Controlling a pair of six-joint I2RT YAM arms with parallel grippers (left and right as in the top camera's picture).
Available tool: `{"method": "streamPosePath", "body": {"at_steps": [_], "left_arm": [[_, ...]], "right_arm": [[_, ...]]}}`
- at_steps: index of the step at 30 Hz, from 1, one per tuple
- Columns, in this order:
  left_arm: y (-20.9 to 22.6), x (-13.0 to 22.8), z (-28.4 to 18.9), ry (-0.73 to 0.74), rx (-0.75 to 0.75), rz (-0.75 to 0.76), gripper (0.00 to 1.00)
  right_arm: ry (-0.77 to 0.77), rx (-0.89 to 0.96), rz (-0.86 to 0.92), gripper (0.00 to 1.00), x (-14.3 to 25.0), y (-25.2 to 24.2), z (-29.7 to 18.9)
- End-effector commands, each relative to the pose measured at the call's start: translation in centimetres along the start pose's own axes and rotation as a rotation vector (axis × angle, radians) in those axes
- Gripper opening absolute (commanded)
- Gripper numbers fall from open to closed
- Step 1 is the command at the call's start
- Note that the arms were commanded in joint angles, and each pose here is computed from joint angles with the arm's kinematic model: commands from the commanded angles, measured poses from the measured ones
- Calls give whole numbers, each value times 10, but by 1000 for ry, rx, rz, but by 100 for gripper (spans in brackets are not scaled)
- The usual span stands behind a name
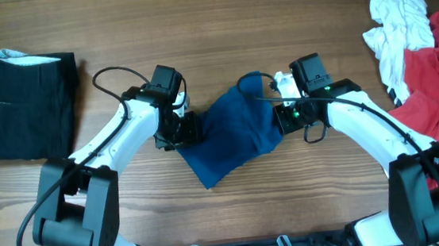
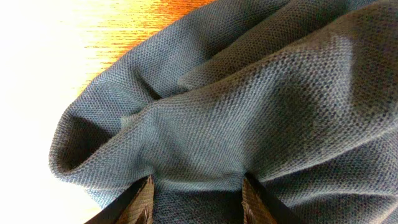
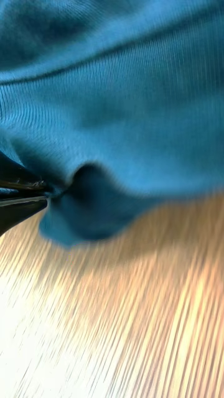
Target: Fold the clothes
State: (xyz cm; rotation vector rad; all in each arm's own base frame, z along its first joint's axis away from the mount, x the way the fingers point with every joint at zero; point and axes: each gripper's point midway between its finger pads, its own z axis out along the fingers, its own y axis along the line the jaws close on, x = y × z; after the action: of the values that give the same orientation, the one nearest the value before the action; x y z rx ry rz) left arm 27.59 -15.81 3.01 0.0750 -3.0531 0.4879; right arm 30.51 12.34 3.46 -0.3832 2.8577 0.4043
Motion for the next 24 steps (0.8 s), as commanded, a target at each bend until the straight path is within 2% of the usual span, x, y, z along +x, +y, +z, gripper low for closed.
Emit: {"method": "streamPosePath", "body": {"at_steps": [1, 3, 9, 10, 11, 13, 15, 18, 19, 20, 22, 24], "left_arm": [[3, 5, 4, 17, -14, -8, 46], [3, 5, 4, 17, -14, -8, 46], [3, 5, 4, 17, -14, -8, 46], [4, 6, 4, 19, -15, -9, 45], [4, 7, 4, 25, -17, -11, 43], [7, 13, 2, 46, -27, -19, 33], [3, 10, -12, 4, -23, -7, 29], [-1, -17, -63, -224, -63, 39, 32], [-8, -35, -86, -357, -46, 60, 43], [-12, -46, -97, -425, -35, 67, 48], [-18, -78, -115, -571, 2, 71, 47], [-18, -96, -107, -590, 21, 63, 47]], "right_arm": [[-129, 118, 163, 4, -25, -39, -25], [-170, 160, 208, 4, -33, -53, -29], [-106, 228, 219, 5, -21, -68, -11], [-103, 228, 220, 7, -20, -69, -10], [-105, 250, 241, 19, -20, -73, -10], [-136, 313, 348, 25, -24, -82, -26], [-227, 354, 420, 28, -39, -87, -67], [-323, 131, 266, 28, -57, -36, -115], [-310, 21, 237, 29, -51, -13, -121], [-291, -28, 219, 29, -47, -4, -121], [-211, -192, 180, 27, -32, 28, -110], [-127, -259, 173, 25, -17, 43, -90]]}}
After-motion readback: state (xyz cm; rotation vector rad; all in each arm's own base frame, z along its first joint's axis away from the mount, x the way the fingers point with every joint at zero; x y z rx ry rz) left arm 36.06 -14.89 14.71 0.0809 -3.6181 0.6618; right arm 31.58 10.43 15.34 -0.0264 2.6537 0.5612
